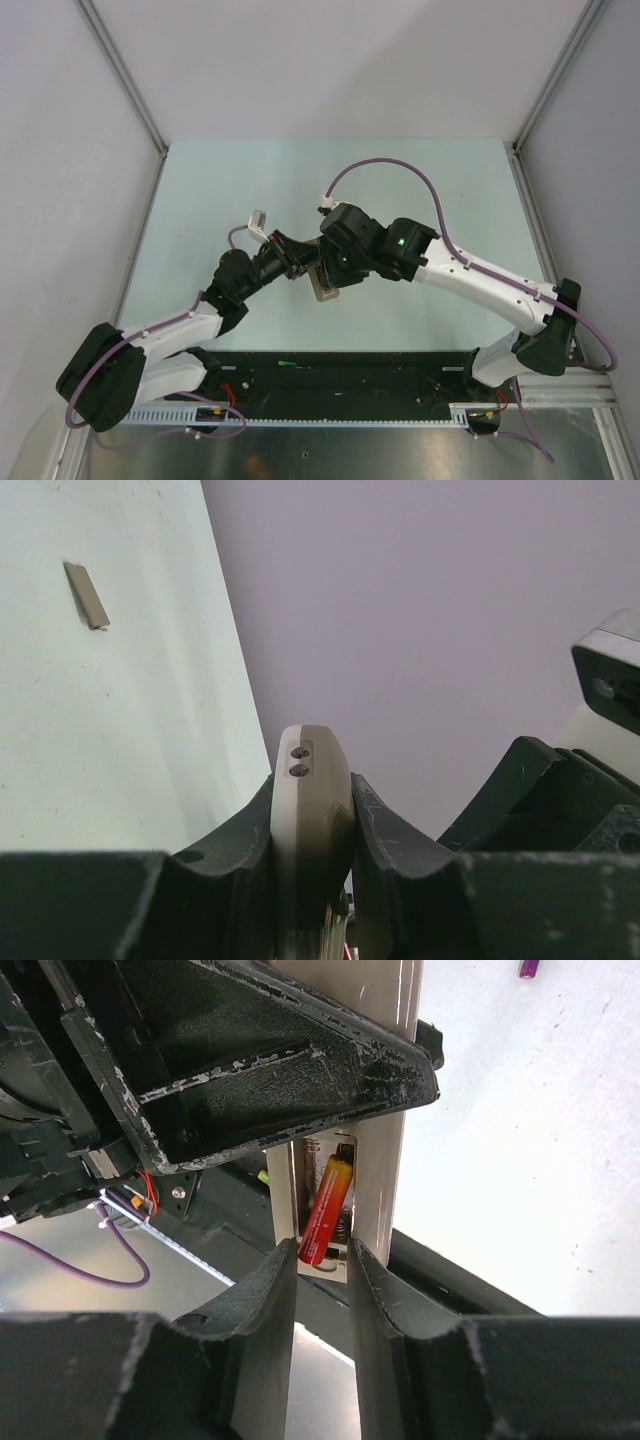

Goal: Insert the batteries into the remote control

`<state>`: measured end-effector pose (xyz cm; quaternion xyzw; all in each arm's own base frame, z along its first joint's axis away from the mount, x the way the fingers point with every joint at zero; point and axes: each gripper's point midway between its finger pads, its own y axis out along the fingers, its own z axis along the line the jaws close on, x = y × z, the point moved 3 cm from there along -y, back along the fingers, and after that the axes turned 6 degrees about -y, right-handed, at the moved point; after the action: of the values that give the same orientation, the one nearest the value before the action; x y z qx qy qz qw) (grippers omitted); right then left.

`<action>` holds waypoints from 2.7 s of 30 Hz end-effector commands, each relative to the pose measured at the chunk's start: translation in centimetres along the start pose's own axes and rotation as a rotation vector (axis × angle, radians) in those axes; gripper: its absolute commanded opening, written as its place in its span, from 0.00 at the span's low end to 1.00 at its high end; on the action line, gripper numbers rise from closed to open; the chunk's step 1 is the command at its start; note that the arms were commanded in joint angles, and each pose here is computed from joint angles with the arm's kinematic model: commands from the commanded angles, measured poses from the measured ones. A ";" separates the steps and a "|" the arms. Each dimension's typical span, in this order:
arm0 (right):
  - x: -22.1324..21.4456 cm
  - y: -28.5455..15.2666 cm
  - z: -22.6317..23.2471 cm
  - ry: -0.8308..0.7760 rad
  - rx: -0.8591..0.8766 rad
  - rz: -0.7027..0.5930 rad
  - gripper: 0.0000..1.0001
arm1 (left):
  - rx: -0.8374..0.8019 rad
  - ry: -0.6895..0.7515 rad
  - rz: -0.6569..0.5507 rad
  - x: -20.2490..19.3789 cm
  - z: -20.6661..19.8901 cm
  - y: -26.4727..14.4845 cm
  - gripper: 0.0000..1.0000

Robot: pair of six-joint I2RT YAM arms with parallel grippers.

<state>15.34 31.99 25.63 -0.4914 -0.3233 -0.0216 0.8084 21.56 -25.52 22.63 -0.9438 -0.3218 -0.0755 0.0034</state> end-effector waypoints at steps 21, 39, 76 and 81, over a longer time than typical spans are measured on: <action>0.7 -0.7 0.4 -0.047 0.002 -0.011 0.00 | -0.103 0.007 0.005 0.0 -3.0 0.1 0.00; 2.0 -0.1 1.8 0.066 0.096 -0.066 0.00 | -0.157 0.000 -0.043 -0.2 -4.9 -0.5 0.00; 2.3 0.7 4.1 0.067 0.255 -0.108 0.00 | -0.256 -0.046 0.023 -1.6 -8.8 -0.8 0.00; 2.5 0.8 4.4 0.094 0.278 -0.106 0.00 | -0.267 -0.047 0.002 -1.4 -9.0 -1.2 0.00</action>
<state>14.97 32.74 25.89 -0.4436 -0.3034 -0.0247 0.8429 20.67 -25.78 23.45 -0.9409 -0.3332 -0.0608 0.0048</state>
